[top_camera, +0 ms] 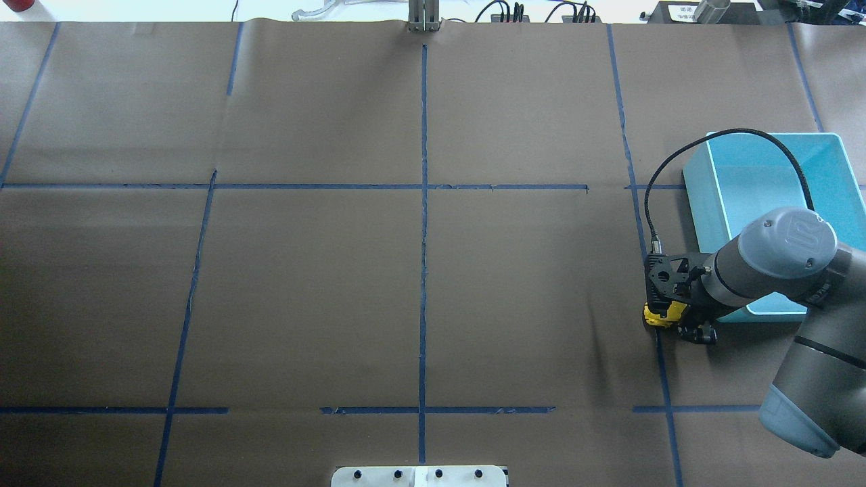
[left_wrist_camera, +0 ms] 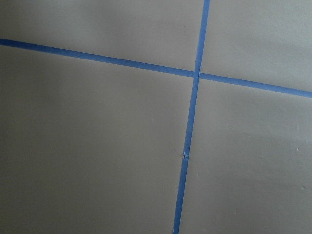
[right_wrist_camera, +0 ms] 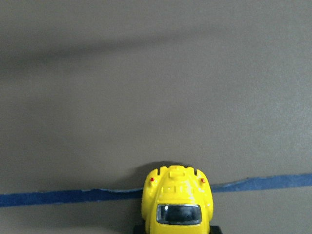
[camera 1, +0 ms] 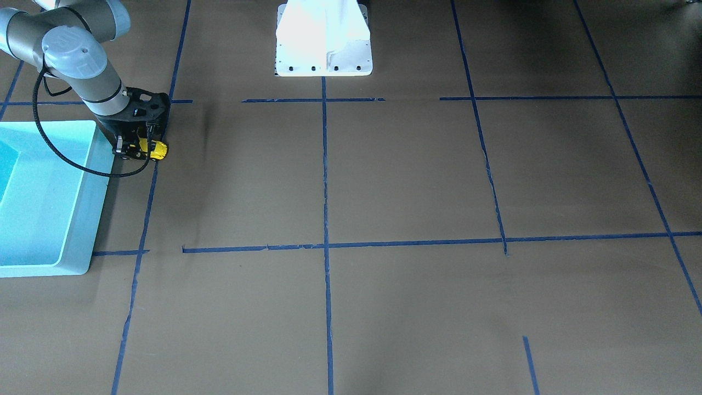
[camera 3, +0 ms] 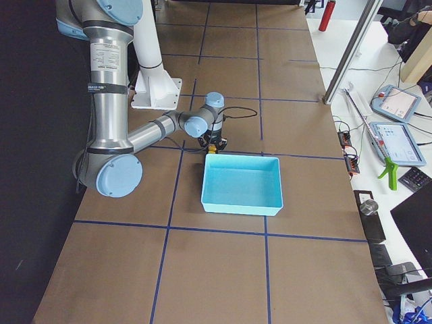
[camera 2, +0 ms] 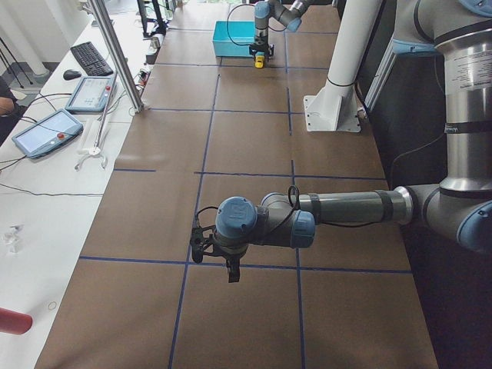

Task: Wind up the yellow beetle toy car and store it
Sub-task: 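Lift the car with the right gripper over the bin rim, then lower the car into the blue bin and open the right gripper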

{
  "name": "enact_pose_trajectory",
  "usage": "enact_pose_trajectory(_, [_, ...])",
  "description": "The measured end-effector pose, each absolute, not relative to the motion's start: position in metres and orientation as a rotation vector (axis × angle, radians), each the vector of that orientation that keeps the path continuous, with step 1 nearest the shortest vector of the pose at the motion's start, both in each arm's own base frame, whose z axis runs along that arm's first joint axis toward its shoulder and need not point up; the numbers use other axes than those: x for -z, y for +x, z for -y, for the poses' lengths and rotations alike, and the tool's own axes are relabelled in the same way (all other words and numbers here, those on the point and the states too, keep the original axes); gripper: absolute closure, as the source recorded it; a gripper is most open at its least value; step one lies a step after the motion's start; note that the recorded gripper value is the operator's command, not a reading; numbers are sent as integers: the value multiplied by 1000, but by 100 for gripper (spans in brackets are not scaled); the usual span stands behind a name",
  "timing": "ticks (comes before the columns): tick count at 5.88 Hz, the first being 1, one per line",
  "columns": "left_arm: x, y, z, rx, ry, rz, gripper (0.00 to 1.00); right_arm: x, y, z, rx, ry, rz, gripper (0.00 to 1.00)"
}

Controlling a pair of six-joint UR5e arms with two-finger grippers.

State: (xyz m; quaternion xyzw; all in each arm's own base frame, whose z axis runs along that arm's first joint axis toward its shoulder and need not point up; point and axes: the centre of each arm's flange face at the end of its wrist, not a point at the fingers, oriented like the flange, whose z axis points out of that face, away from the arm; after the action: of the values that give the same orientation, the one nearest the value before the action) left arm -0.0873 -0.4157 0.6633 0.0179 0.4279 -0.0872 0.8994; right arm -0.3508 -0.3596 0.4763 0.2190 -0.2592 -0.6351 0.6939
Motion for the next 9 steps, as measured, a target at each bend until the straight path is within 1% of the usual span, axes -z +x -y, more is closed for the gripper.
enact_pose_trajectory(1, [-663,-87,415,183,36,-901,0,-460,-346,356,1419,487,583,100])
enact_pose_trajectory(2, [-662,-86,414,184,33,-922,0,-425,-339,357,1410,479,583,100])
enact_pose_trajectory(4, [-660,-86,414,184,34,-933,0,-332,-317,387,1373,489,552,100])
enact_pose_trajectory(5, [-664,-86,414,186,26,-932,0,-310,-289,407,1399,503,525,100])
enact_pose_trajectory(6, [-671,-84,416,189,12,-929,0,-316,-251,426,1436,508,505,99])
enact_pose_trajectory(9, [-668,-83,415,184,18,-936,0,-416,-123,470,1465,446,530,99])
